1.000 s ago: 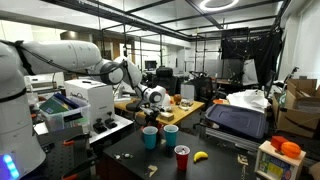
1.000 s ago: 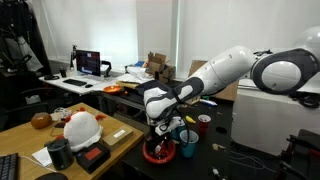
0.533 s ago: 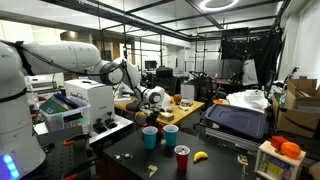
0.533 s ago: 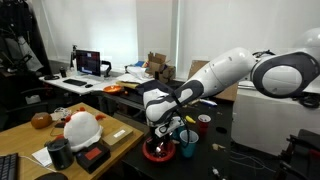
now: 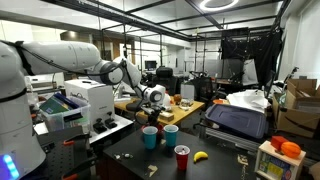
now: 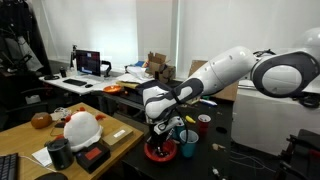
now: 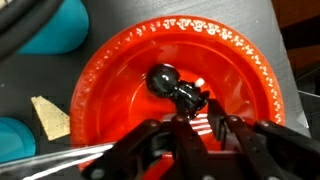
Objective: Pick up the contents in the orange bowl and put them in the blue cup
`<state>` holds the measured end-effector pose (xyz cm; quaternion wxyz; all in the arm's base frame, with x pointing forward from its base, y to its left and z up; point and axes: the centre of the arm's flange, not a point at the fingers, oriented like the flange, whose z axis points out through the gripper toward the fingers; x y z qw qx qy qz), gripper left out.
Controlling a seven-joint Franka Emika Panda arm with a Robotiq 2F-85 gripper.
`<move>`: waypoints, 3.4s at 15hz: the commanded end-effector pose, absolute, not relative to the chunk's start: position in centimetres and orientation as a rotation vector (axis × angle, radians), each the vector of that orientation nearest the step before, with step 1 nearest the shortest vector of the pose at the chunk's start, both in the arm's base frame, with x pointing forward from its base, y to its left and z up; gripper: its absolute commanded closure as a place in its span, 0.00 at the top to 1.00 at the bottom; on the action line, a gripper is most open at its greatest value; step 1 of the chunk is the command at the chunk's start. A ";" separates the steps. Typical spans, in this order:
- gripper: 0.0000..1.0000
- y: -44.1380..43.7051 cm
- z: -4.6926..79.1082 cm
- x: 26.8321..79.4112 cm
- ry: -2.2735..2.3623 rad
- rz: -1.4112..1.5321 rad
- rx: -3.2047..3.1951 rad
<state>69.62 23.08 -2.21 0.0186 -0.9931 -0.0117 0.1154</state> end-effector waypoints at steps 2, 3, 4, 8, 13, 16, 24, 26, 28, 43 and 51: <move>0.00 23.3 -2.4 71.0 0.015 0.384 -3.069; 0.00 23.3 -2.4 71.0 0.015 0.386 -3.068; 0.00 23.2 -2.5 71.0 0.015 0.391 -3.065; 0.00 23.2 -2.3 71.0 0.020 0.401 -3.055; 0.00 23.6 0.4 71.0 0.032 0.408 -3.026; 0.00 23.8 2.2 71.3 0.022 0.363 -3.039; 0.64 21.3 0.1 70.5 0.068 0.405 -3.162; 0.77 20.8 -0.4 70.5 0.038 0.447 -3.159; 0.93 20.8 -0.7 70.2 0.006 0.486 -3.153; 1.00 21.7 -0.2 69.1 -0.671 0.592 -2.862; 1.00 21.4 -0.8 69.0 -1.060 0.516 -2.651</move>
